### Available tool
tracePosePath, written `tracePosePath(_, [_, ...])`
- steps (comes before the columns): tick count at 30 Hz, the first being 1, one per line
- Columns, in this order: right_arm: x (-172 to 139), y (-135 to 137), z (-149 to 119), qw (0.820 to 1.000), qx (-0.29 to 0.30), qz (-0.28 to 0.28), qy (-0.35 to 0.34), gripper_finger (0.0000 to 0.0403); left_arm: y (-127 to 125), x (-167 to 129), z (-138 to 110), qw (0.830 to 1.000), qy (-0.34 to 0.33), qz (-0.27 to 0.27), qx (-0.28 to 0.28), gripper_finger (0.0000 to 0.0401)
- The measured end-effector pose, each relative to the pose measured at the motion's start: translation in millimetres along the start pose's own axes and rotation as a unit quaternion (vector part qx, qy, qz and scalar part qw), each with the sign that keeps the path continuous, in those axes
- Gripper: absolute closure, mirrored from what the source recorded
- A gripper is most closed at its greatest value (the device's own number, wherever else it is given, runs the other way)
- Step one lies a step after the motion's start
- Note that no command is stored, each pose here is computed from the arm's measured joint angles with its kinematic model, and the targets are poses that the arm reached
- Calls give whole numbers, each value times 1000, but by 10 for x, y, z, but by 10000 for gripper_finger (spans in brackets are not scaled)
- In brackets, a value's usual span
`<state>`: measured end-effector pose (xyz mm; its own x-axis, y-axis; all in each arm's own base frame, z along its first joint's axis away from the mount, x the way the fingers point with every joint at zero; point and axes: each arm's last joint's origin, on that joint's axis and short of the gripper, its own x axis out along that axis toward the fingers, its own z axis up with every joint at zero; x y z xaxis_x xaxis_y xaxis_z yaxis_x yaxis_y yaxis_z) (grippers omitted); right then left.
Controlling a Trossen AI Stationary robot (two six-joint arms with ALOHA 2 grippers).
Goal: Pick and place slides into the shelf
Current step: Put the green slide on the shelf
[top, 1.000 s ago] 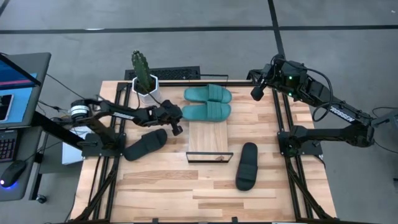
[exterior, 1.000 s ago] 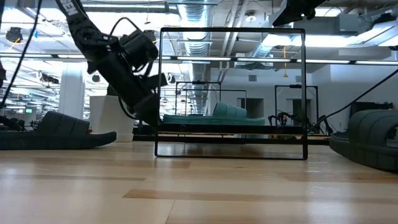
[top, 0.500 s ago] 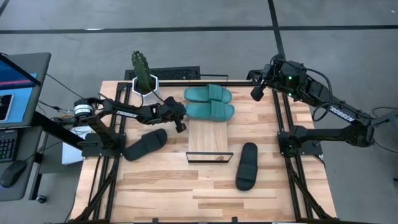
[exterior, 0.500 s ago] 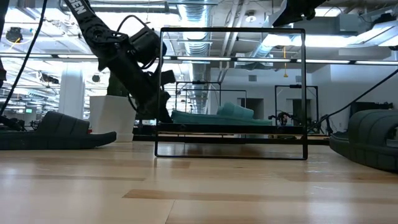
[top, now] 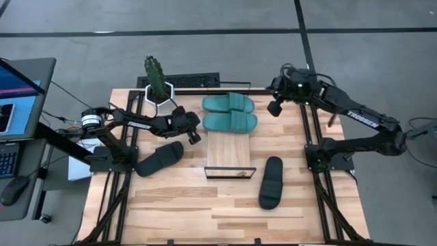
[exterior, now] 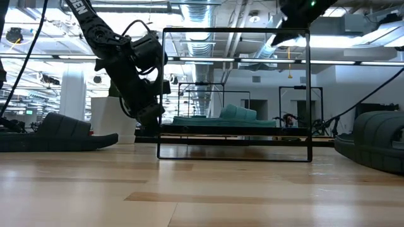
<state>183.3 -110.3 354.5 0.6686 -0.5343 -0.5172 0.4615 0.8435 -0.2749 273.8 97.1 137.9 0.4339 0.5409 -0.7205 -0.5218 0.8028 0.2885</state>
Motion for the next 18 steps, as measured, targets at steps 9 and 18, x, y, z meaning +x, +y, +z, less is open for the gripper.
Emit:
tracePosePath(9, [454,47,-357,975,29,32,218,403,-23,-7,0,1000,-1,-12,2,401])
tracePosePath(18, [908,333,-599,920,-28,205,332,403,-88,-33,1,1000,-4,-23,11,401])
